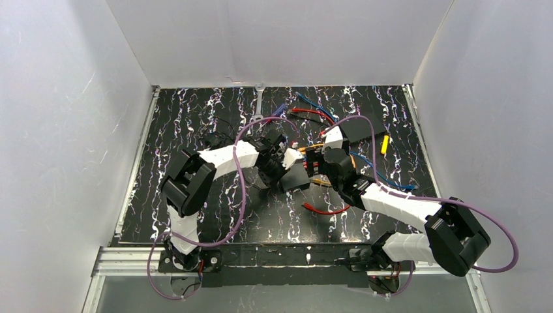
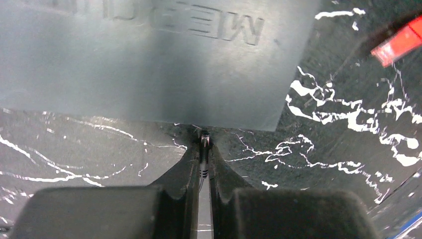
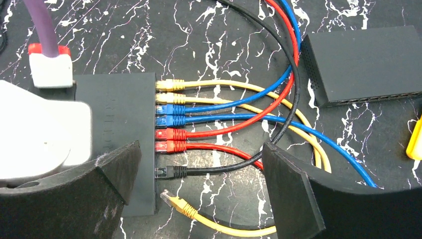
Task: Insert the plug into the switch port
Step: Insert the power into the switch port.
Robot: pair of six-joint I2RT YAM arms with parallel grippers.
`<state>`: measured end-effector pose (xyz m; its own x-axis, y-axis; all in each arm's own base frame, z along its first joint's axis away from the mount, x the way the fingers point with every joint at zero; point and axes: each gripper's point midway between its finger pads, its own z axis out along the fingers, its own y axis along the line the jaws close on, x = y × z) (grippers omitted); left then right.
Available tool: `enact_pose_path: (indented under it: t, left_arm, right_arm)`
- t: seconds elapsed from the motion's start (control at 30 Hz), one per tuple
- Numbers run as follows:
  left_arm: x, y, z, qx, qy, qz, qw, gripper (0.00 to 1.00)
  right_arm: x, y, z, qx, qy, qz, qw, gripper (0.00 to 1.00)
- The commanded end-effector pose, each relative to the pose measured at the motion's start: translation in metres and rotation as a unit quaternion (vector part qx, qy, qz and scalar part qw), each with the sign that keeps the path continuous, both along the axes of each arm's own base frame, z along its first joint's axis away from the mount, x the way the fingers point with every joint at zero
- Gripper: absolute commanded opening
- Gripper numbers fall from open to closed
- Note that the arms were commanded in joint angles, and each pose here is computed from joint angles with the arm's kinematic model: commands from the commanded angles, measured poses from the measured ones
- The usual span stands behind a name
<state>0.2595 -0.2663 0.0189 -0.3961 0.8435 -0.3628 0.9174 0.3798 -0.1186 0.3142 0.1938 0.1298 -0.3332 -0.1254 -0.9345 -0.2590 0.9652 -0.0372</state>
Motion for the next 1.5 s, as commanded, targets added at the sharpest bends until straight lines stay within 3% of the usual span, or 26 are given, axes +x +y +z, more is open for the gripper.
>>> enact_pose_path:
  t: [0.0, 0.17, 0.67, 1.13, 1.23, 1.33, 1.37, 1.47]
  left_arm:
    - [0.000, 0.021, -0.021, 0.062, 0.016, 0.137, 0.988, 0.00]
    - [-0.007, 0.032, -0.022, 0.078, 0.016, 0.182, 0.980, 0.02]
    - [-0.017, 0.051, -0.018, 0.150, -0.031, 0.153, 0.976, 0.25]
    - [-0.020, 0.066, -0.024, 0.190, -0.034, 0.136, 0.972, 0.29]
    - [-0.021, 0.068, -0.025, 0.193, -0.032, 0.137, 0.971, 0.24]
    - [-0.022, 0.066, -0.026, 0.188, -0.030, 0.139, 0.972, 0.12]
    - [-0.023, 0.060, -0.025, 0.172, -0.025, 0.143, 0.974, 0.02]
    - [-0.021, 0.049, -0.022, 0.143, -0.024, 0.153, 0.978, 0.00]
  right_arm:
    - [0.008, 0.007, 0.018, 0.027, -0.013, -0.003, 1.000, 0.99]
    - [0.008, 0.008, 0.017, 0.029, -0.010, -0.001, 1.000, 0.99]
    - [0.007, 0.007, 0.017, 0.032, -0.010, -0.001, 0.999, 0.99]
    - [0.008, 0.009, 0.016, 0.032, -0.008, 0.002, 0.999, 0.99]
    - [0.007, 0.009, 0.015, 0.032, -0.006, 0.005, 0.999, 0.99]
    - [0.007, 0.011, 0.014, 0.033, -0.004, 0.008, 0.999, 0.99]
    - [0.007, 0.013, 0.013, 0.037, 0.000, 0.012, 0.999, 0.99]
    - [0.007, 0.015, 0.011, 0.043, 0.007, 0.016, 0.999, 0.99]
